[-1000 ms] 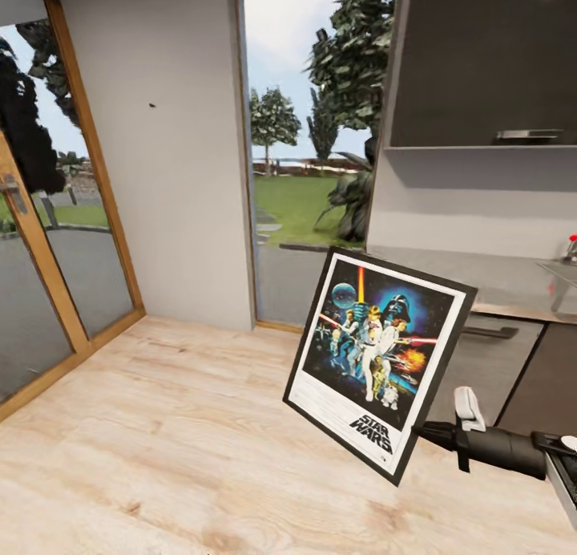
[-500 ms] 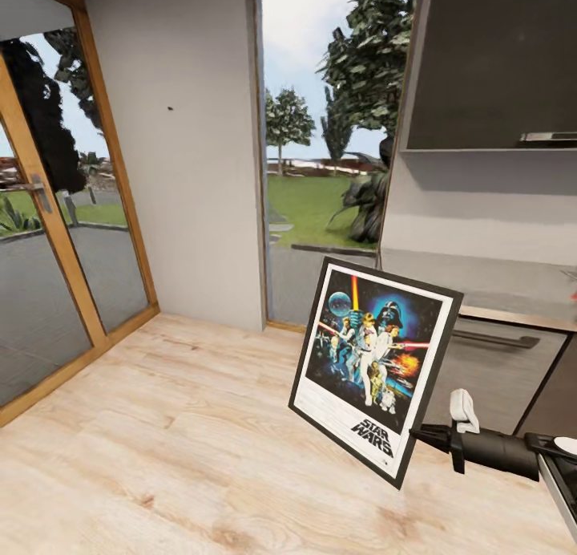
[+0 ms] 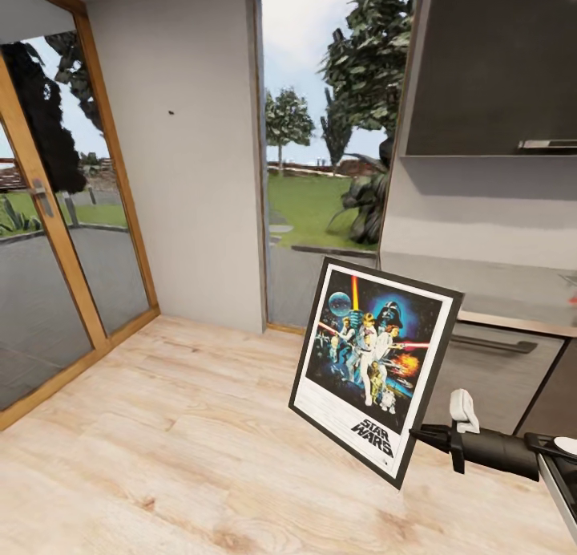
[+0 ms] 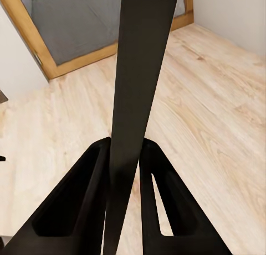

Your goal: Pick up the poster from the kitchen countertop and hang it on one of the wall nails in the kitchen.

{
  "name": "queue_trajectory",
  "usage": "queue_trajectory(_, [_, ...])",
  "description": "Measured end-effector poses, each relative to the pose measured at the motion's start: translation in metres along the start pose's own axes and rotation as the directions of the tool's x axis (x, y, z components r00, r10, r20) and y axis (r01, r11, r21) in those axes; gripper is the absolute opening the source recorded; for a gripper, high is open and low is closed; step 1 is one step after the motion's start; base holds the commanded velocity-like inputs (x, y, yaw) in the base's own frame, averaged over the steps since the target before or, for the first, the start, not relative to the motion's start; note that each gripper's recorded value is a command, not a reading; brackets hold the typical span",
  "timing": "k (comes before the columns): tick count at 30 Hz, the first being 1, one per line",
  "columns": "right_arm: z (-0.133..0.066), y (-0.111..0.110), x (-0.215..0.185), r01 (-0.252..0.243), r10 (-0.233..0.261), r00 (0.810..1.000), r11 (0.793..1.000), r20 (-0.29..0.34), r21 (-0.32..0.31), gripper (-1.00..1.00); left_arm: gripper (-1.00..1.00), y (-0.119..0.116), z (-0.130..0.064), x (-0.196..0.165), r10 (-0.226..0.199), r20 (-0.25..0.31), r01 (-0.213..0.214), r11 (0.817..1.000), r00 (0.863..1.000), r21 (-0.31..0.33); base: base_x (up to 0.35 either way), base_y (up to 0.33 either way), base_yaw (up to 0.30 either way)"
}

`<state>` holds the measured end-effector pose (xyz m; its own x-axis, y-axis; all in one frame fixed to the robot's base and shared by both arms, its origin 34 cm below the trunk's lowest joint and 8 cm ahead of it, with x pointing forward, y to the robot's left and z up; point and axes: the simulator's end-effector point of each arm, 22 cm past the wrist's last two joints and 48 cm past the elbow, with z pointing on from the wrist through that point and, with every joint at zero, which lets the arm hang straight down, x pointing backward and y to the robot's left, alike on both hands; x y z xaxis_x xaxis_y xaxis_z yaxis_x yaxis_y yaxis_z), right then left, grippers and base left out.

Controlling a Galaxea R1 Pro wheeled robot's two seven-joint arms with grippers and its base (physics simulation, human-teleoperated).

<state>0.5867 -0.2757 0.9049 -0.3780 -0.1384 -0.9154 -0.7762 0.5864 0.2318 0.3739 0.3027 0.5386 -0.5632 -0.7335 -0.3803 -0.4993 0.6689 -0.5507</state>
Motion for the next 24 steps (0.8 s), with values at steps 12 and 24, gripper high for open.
queue_trajectory(12, [-0.007, 0.005, -0.017, -0.001, 0.001, 1.0, 1.0, 0.001, -0.001, -1.0, 1.0, -0.01, -0.014, -0.007, -0.001, 0.0, 0.001, 1.0, 1.0, 0.0, 0.0, 0.0, 0.0])
queue_trajectory(24, [-0.013, 0.01, -0.033, -0.001, 0.001, 1.0, 1.0, 0.001, -0.001, -1.0, 1.0, -0.019, -0.028, -0.013, -0.001, 0.0, 0.001, 1.0, 1.0, -0.001, 0.0, 0.0, 0.0])
